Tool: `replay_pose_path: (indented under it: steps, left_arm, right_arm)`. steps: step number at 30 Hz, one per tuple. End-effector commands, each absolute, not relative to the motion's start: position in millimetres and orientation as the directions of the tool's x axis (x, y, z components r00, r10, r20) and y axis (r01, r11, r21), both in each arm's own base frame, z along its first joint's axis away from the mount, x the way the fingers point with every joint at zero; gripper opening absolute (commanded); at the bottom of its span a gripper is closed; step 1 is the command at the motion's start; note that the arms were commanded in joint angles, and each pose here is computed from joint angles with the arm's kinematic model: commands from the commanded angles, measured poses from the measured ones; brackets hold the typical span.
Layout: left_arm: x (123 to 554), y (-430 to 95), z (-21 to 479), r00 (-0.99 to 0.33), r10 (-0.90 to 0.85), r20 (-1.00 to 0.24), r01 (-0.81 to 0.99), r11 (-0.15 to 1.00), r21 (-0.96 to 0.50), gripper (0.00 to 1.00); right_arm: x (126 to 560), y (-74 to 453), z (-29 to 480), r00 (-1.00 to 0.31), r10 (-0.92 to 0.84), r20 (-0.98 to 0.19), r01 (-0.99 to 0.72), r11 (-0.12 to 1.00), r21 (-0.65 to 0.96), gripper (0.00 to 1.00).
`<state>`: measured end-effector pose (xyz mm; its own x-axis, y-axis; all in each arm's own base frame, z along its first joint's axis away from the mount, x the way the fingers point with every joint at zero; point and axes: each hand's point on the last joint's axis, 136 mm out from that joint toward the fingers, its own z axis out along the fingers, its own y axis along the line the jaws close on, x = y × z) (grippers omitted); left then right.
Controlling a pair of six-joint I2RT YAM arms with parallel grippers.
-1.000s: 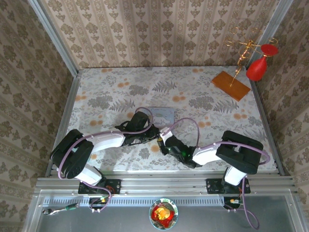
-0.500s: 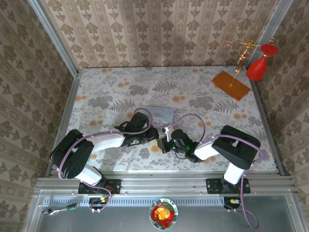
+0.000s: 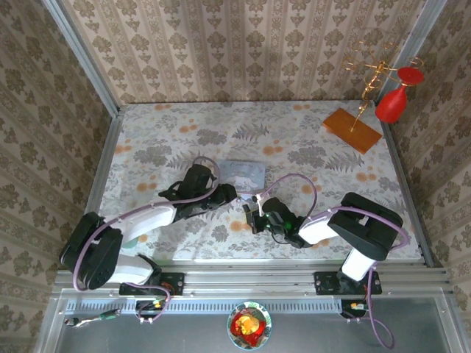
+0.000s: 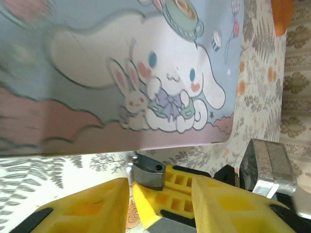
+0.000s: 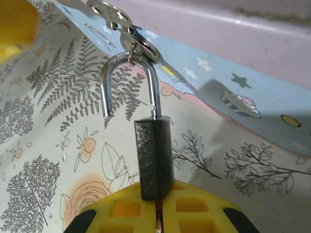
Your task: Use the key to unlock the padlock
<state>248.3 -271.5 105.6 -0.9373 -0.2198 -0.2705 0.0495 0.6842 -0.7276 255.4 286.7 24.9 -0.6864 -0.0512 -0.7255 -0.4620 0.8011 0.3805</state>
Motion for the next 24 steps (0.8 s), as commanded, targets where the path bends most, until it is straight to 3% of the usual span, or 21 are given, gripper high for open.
replay_pose_path:
  steps: [1, 8, 16, 24]
  left_arm:
    - [248.0, -248.0, 102.2, -0.930, -0.201, -0.308, 0.063, 0.739, -0.671, 0.44]
    - [260.4, -212.3, 121.5, -0.886, -0.209, -0.415, 0.092, 0.796, -0.598, 0.52]
    - [264.8, -198.3, 132.3, -0.850, -0.141, -0.508, 0.163, 0.846, -0.508, 0.60]
    - [270.9, -205.6, 135.5, -0.843, -0.038, -0.537, 0.264, 0.841, -0.473, 0.72]
  right_arm:
    - [259.7, 268.5, 23.8, -0.677, -0.051, -0.735, -0.416, 0.850, 0.324, 0.11]
    - [258.1, 264.3, 24.2, -0.679, -0.075, -0.730, -0.417, 0.859, 0.299, 0.21]
    - [258.3, 266.0, 37.9, -0.667, -0.055, -0.743, -0.426, 0.846, 0.320, 0.48]
    - [265.1, 278.0, 52.1, -0.735, 0.038, -0.677, -0.414, 0.766, 0.492, 0.54]
